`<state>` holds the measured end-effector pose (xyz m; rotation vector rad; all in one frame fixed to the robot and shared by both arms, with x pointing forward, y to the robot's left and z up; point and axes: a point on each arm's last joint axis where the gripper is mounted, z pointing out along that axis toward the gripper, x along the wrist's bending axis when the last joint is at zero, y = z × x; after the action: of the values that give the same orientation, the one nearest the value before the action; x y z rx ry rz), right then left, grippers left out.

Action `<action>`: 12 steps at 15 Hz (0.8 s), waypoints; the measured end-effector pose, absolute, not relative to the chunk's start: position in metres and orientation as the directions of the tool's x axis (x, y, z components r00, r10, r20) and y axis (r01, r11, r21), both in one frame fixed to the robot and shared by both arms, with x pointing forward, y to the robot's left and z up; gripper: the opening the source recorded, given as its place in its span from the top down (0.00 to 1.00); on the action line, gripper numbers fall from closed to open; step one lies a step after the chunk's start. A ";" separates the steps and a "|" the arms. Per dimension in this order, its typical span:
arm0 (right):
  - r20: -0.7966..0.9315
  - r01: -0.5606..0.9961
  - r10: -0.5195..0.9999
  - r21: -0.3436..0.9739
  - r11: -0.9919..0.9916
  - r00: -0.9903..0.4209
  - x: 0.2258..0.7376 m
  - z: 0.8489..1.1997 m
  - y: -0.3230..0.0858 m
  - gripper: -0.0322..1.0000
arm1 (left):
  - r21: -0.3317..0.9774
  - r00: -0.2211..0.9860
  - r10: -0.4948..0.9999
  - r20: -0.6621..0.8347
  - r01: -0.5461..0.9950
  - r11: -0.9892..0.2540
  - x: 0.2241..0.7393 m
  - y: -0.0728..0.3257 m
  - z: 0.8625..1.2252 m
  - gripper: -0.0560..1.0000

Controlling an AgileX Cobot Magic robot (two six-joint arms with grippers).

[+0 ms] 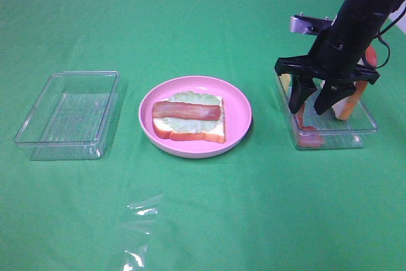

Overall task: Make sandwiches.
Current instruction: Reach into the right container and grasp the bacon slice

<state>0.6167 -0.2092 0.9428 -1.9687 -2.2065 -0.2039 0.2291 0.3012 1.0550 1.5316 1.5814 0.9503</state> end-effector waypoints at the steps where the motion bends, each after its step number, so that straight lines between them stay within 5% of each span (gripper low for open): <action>1: 0.222 0.993 0.969 -0.021 0.116 -0.109 0.616 0.943 -0.209 0.47 | 0.886 -0.028 1.000 -0.007 0.463 0.019 0.229 0.301 1.055 0.01; 6: 0.222 0.993 0.969 -0.022 0.117 -0.109 0.616 0.943 -0.209 0.53 | 0.886 -0.028 1.000 -0.007 0.463 0.019 0.229 0.301 1.055 0.01; 12: 0.242 0.994 0.965 -0.024 0.106 -0.097 0.616 0.943 -0.207 0.95 | 0.886 -0.028 1.000 -0.007 0.463 0.019 0.229 0.301 1.055 0.01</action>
<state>0.6160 -0.2075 0.9433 -1.9663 -2.1808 -0.2151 0.2291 0.3012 1.0550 1.5316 1.5814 0.9503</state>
